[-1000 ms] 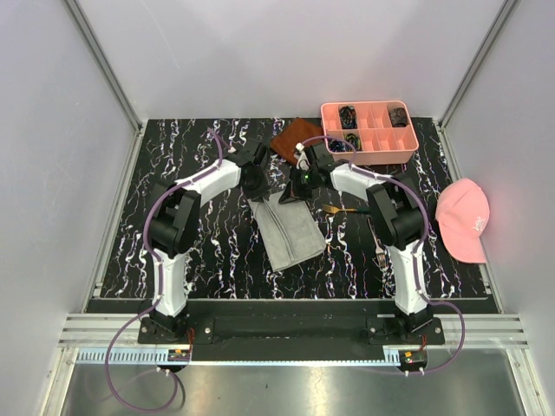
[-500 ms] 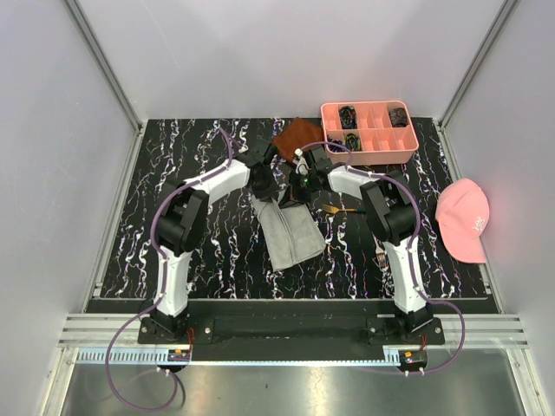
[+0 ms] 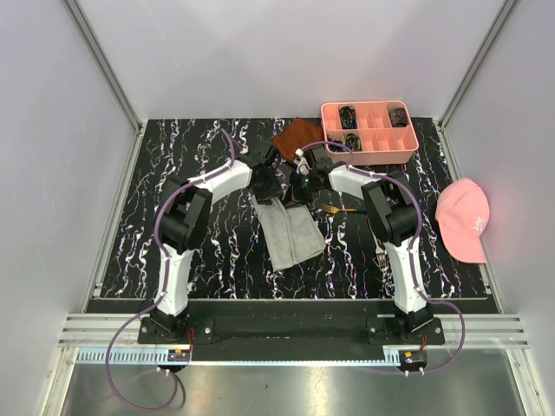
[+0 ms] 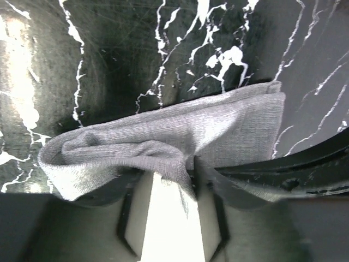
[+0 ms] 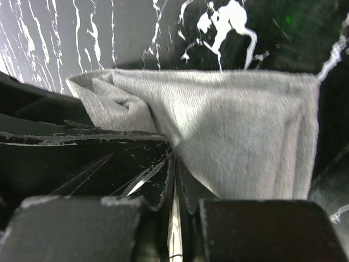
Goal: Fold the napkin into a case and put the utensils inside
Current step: Fold the lower triangle-folded napkin at the center of the board, then smooth out the 2/3-rectangle-folded napkin at the center of the board.
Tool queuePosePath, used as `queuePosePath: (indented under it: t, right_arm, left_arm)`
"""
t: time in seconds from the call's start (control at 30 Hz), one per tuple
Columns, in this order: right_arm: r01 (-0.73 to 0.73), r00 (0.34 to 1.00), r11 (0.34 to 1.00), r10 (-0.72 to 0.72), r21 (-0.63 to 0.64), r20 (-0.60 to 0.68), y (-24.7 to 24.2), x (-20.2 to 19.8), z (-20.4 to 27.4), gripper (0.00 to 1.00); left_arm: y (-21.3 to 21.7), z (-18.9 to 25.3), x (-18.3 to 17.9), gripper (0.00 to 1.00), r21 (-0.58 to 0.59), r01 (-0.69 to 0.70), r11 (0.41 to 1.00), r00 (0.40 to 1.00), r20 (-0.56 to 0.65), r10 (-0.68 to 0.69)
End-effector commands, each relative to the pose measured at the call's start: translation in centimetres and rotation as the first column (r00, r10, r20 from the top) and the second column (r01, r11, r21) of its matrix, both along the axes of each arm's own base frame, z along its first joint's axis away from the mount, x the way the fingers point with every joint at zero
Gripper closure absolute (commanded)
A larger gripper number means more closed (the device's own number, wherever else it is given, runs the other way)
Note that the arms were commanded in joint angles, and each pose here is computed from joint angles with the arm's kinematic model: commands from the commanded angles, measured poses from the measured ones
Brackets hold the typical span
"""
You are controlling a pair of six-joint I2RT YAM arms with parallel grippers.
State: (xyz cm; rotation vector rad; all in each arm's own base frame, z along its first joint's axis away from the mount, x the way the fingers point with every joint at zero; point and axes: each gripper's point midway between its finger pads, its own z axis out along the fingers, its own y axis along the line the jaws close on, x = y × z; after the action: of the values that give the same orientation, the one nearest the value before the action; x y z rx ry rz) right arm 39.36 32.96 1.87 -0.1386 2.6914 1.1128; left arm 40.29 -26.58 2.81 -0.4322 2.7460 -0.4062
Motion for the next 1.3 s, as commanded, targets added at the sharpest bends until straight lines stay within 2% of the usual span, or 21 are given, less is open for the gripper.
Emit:
queuePosePath:
  t: [0.0,0.2,0.27,0.4,0.5,0.53,0.57,0.7,0.77,0.9,1.07,1.27]
  right_arm:
    - [-0.001,0.997,1.0,0.002,-0.006,0.081,-1.0,0.6,3.8,0.89]
    - [0.013,0.99,0.999,-0.007,-0.044,0.139,-3.1,0.6,6.1,0.73]
    - [-0.005,0.988,0.999,0.012,-0.046,0.151,-3.1,0.5,6.2,0.66]
    - [-0.062,0.991,0.998,0.058,0.023,0.122,-1.8,-0.1,6.1,0.58]
    - [-0.073,0.99,0.996,0.066,0.053,0.126,-1.0,0.3,6.1,0.49]
    - [-0.076,0.99,0.996,0.068,0.056,0.124,-0.8,0.4,5.8,0.47]
    - [-0.086,0.989,0.995,0.078,0.06,0.125,-0.5,0.4,5.7,0.45]
    - [-0.101,0.988,0.993,0.093,0.065,0.123,0.4,1.1,4.9,0.45]
    - [-0.108,0.988,0.992,0.1,0.065,0.116,0.8,1.1,4.4,0.49]
    - [-0.102,0.988,0.993,0.095,0.057,0.12,1.2,1.7,3.9,0.57]
    - [-0.099,0.99,0.993,0.093,0.057,0.11,1.4,2.1,3.3,0.58]
    - [-0.081,0.989,0.995,0.073,0.058,0.128,1.9,3.4,3.4,0.64]
  left_arm:
    - [-0.9,3.9,1.4,0.5,-0.05,0.016,0.999,0.995,0.099,-0.011]
    - [-1.0,7.3,0.8,0.31,-0.081,0.073,0.994,0.986,0.158,-0.059]
    - [-0.9,8.3,0.4,0.21,-0.081,0.108,0.991,0.979,0.18,-0.092]
    - [0.5,9.3,-0.6,0.21,-0.03,0.136,0.99,0.973,0.191,-0.128]
    - [2.3,9.5,-0.9,0.28,0.017,0.132,0.991,0.969,0.208,-0.133]
    - [2.7,9.2,-1.0,0.33,0.024,0.14,0.99,0.969,0.201,-0.142]
    - [3.1,8.8,-1.0,0.43,0.027,0.138,0.99,0.973,0.185,-0.14]
    - [4.0,7.1,-1.0,0.56,0.031,0.149,0.988,0.979,0.139,-0.152]
    - [4.4,6.4,-1.0,0.63,0.039,0.147,0.988,0.981,0.126,-0.151]
    - [4.8,5.3,-0.8,0.69,0.064,0.14,0.988,0.983,0.11,-0.146]
    - [5.0,5.3,0.4,0.71,0.064,0.126,0.99,0.984,0.119,-0.133]
    - [4.8,3.5,1.3,0.75,0.074,0.121,0.99,0.987,0.093,-0.127]
